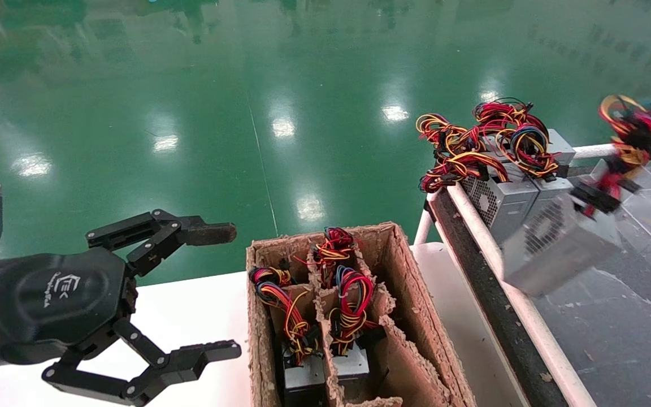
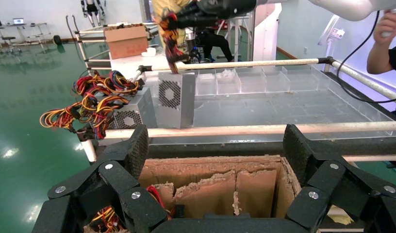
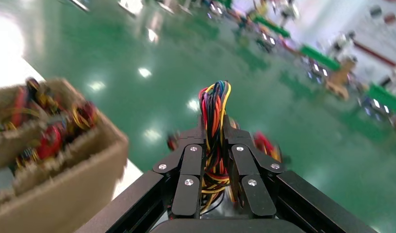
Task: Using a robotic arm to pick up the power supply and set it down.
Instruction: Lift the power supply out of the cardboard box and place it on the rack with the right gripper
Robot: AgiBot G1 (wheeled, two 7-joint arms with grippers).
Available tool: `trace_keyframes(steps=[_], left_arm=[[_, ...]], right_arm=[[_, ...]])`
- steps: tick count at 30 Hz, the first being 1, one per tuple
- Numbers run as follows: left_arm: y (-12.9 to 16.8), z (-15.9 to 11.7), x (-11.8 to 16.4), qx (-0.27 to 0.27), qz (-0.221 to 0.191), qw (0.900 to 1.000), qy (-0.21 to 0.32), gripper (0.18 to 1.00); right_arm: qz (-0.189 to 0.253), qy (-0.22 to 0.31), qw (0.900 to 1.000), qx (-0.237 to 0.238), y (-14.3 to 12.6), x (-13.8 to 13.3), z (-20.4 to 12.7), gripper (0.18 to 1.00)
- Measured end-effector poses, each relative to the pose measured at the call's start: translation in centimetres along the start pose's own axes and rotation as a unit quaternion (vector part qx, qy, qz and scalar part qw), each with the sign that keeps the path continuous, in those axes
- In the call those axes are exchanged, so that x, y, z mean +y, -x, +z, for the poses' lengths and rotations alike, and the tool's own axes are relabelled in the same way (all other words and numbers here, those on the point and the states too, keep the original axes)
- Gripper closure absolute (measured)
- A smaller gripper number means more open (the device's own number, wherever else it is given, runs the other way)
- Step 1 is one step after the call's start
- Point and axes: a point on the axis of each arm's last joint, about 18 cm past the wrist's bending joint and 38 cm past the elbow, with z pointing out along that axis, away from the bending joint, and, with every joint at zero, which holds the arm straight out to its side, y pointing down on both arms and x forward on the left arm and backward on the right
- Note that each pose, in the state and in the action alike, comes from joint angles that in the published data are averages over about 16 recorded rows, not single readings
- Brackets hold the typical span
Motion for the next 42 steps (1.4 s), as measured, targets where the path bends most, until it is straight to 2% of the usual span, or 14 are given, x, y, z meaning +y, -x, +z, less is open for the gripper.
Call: trace_keyframes(steps=[6, 13, 32, 42], left_arm=[[0.0, 0.0, 0.0, 0.000, 0.000, 1.0000, 0.000, 0.184], [0.0, 0.0, 0.0, 0.000, 0.000, 1.0000, 0.000, 0.184], [0.0, 0.0, 0.0, 0.000, 0.000, 1.0000, 0.000, 0.184], [0.0, 0.0, 0.0, 0.000, 0.000, 1.0000, 0.000, 0.184]], right_arm=[[0.004, 0.032, 0.999, 0.037, -1.4, 2.1, -1.8, 0.936], [0.001, 0.057, 0.996, 0.069, -3.0, 3.7, -1.8, 0.936], [0.005, 0.102, 0.986, 0.128, -6.9, 5.4, 2.1, 0.936], [0.000, 0.126, 0.980, 0.154, -8.4, 5.7, 5.2, 0.936]])
